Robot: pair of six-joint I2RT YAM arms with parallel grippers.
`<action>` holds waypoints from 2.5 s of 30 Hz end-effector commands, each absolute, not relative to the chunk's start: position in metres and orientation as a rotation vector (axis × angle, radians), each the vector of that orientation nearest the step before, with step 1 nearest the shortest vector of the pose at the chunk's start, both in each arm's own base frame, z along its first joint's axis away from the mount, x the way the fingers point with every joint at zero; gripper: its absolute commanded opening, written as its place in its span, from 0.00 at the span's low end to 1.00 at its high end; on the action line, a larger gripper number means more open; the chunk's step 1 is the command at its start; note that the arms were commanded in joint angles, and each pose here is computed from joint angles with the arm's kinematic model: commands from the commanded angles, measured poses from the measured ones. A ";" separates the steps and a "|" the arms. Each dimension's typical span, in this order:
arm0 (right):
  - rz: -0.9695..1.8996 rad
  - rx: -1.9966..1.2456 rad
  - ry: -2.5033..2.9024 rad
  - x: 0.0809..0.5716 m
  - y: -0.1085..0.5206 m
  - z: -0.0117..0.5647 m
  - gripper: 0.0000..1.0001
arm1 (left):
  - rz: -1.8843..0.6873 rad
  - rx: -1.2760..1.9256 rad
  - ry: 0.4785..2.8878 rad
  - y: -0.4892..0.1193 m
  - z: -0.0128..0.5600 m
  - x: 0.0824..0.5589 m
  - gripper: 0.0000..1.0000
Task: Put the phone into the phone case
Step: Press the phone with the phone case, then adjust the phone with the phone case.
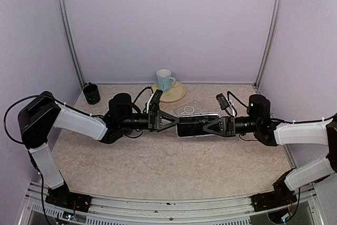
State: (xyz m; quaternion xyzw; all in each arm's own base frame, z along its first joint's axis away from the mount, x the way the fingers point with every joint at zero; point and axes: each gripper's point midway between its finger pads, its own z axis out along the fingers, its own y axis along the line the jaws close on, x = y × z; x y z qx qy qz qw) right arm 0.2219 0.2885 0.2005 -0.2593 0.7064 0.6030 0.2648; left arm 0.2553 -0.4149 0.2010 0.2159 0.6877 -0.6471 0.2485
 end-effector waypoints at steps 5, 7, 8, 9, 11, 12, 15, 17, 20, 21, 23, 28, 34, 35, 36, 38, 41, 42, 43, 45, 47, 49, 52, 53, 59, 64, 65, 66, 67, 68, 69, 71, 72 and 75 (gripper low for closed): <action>1.661 -0.790 1.700 0.209 0.287 0.248 0.00 | -1.784 0.632 1.804 -0.410 0.216 0.247 0.56; 1.670 -0.788 1.691 0.208 0.287 0.250 0.00 | -1.806 0.662 1.789 -0.413 0.218 0.240 0.56; 1.676 -0.785 1.688 0.208 0.287 0.251 0.00 | -1.822 0.683 1.779 -0.416 0.219 0.236 0.56; 1.683 -0.784 1.684 0.207 0.287 0.252 0.00 | -1.833 0.698 1.772 -0.418 0.221 0.232 0.56; 1.689 -0.782 1.680 0.207 0.287 0.252 0.00 | -1.857 0.725 1.759 -0.421 0.222 0.226 0.56; 1.691 -0.782 1.680 0.207 0.287 0.252 0.00 | -1.870 0.734 1.753 -0.423 0.223 0.224 0.56; 1.690 -0.776 1.686 0.209 0.288 0.251 0.00 | -1.905 0.764 1.738 -0.428 0.224 0.216 0.56; 1.678 -0.767 1.699 0.211 0.288 0.249 0.00 | -1.922 0.777 1.734 -0.430 0.223 0.214 0.55; 1.658 -0.754 1.720 0.215 0.288 0.245 0.00 | -1.931 0.782 1.732 -0.430 0.223 0.212 0.50; 1.649 -0.750 1.724 0.216 0.288 0.244 0.00 | -1.931 0.782 1.732 -0.430 0.223 0.212 0.47; 1.632 -0.745 1.734 0.219 0.288 0.243 0.00 | -1.931 0.781 1.732 -0.430 0.223 0.213 0.40; 1.584 -0.741 1.768 0.224 0.289 0.236 0.00 | -1.924 0.740 1.753 -0.430 0.220 0.220 0.09; 1.432 -0.698 1.837 0.239 0.285 0.222 0.00 | -1.874 0.632 1.833 -0.428 0.209 0.240 0.00; 1.411 -0.695 1.847 0.241 0.284 0.220 0.00 | -1.868 0.624 1.838 -0.428 0.208 0.242 0.00; 1.401 -0.690 1.854 0.242 0.283 0.219 0.00 | -1.868 0.621 1.838 -0.428 0.209 0.243 0.00; 1.392 -0.683 1.849 0.243 0.283 0.220 0.00 | -1.869 0.619 1.840 -0.428 0.209 0.243 0.00; 1.420 -0.650 1.835 0.243 0.283 0.229 0.00 | -1.854 0.611 1.848 -0.429 0.208 0.246 0.31; 1.429 -0.626 1.835 0.244 0.282 0.232 0.00 | -1.834 0.602 1.856 -0.428 0.206 0.248 0.38; 1.432 -0.594 1.848 0.247 0.282 0.233 0.00 | -1.801 0.593 1.867 -0.428 0.205 0.252 0.43; 1.421 -0.528 1.892 0.256 0.282 0.235 0.00 | -1.673 0.582 1.892 -0.425 0.198 0.262 0.52; 1.435 -0.495 1.927 0.260 0.283 0.236 0.00 | -1.518 0.579 1.912 -0.420 0.198 0.273 0.61; 1.457 -0.446 1.966 0.263 0.284 0.235 0.00 | -1.355 0.587 1.951 -0.414 0.194 0.281 0.68; 1.491 -0.381 2.033 0.266 0.286 0.231 0.00 | -1.126 0.622 1.919 -0.407 0.204 0.287 0.78; 1.503 -0.363 2.050 0.267 0.287 0.230 0.00 | -1.051 0.642 1.905 -0.406 0.208 0.287 0.83; 1.517 -0.270 2.113 0.272 0.287 0.223 0.00 | -0.658 0.799 1.786 -0.414 0.210 0.274 0.99; 1.517 -0.221 2.175 0.273 0.287 0.212 0.00 | -0.438 0.891 1.632 -0.418 0.212 0.264 0.99; 1.521 -0.213 2.184 0.273 0.287 0.211 0.00 | -0.384 0.923 1.587 -0.418 0.212 0.262 0.99; 1.526 -0.208 2.193 0.272 0.287 0.209 0.00 | -0.344 0.942 1.550 -0.418 0.213 0.260 0.99; 1.529 -0.200 2.199 0.272 0.287 0.208 0.00 | -0.303 0.957 1.518 -0.418 0.214 0.259 0.99; 1.532 -0.193 2.206 0.272 0.287 0.207 0.00 | -0.264 0.980 1.490 -0.419 0.212 0.258 0.98; 1.532 -0.185 2.215 0.272 0.287 0.206 0.00 | -0.228 1.005 1.460 -0.420 0.211 0.257 0.96; 1.535 -0.172 2.227 0.272 0.287 0.205 0.00 | -0.142 1.079 1.387 -0.425 0.201 0.253 0.92; 1.538 -0.163 2.234 0.272 0.286 0.204 0.00 | -0.112 1.119 1.347 -0.427 0.197 0.248 0.90; 1.552 -0.143 2.248 0.271 0.287 0.202 0.00 | -0.064 1.212 1.242 -0.433 0.184 0.238 0.85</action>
